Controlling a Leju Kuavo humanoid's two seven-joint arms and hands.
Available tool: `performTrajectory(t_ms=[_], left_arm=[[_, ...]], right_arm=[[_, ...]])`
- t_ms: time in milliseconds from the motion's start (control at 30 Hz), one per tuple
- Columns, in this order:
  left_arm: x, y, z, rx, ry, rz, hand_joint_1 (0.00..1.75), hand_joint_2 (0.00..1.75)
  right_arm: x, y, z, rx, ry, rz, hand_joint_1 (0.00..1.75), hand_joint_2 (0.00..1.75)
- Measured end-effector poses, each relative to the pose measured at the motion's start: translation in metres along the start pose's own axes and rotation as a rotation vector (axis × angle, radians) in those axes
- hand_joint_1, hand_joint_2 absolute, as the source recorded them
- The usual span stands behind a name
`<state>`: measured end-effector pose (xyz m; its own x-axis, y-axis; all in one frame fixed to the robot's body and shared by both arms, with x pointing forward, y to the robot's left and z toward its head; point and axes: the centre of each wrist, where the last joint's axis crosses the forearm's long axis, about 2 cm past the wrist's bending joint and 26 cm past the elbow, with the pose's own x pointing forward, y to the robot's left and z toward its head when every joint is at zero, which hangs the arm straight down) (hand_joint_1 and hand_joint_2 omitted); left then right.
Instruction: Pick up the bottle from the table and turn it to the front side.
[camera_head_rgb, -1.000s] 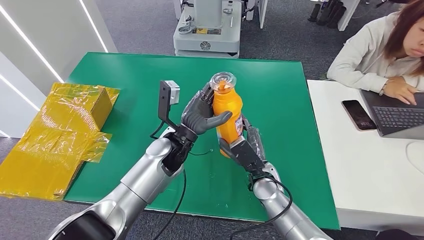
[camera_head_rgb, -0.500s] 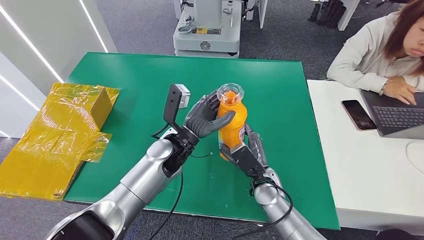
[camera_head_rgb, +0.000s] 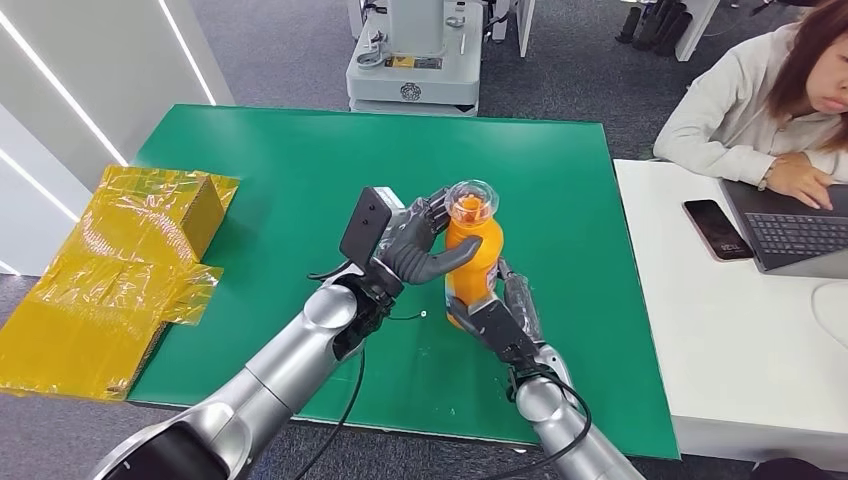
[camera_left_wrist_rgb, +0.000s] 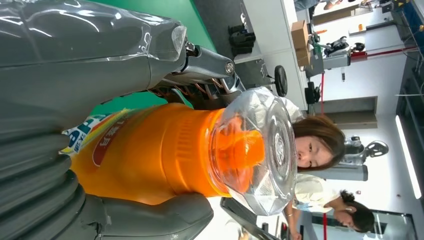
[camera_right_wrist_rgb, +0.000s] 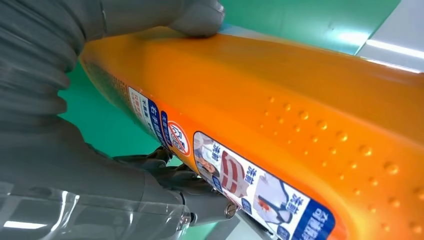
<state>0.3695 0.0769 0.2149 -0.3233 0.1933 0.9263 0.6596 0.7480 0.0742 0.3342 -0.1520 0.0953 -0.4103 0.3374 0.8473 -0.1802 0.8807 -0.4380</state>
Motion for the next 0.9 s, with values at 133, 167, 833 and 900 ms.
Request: performTrajectory(t_ms=[133,167,833,900], left_arm=[[0.000,0.006,0.003,0.020,-0.008,-0.077,1.75,1.75],[0.000,0.009,0.004,0.034,-0.011,-0.112,1.75,1.75],[0.008,0.098,0.042,0.200,0.002,-0.637,1.75,1.75],[0.013,0.103,0.044,0.233,-0.022,-0.888,1.75,1.75]], right_arm=[[-0.002,-0.003,0.005,-0.015,0.015,-0.025,0.00,1.75],[-0.003,-0.005,0.008,-0.020,0.020,-0.038,0.00,1.75],[0.009,-0.037,0.070,-0.155,-0.062,-0.166,0.00,1.75],[0.013,-0.037,0.070,-0.160,-0.082,-0.158,0.00,1.75]])
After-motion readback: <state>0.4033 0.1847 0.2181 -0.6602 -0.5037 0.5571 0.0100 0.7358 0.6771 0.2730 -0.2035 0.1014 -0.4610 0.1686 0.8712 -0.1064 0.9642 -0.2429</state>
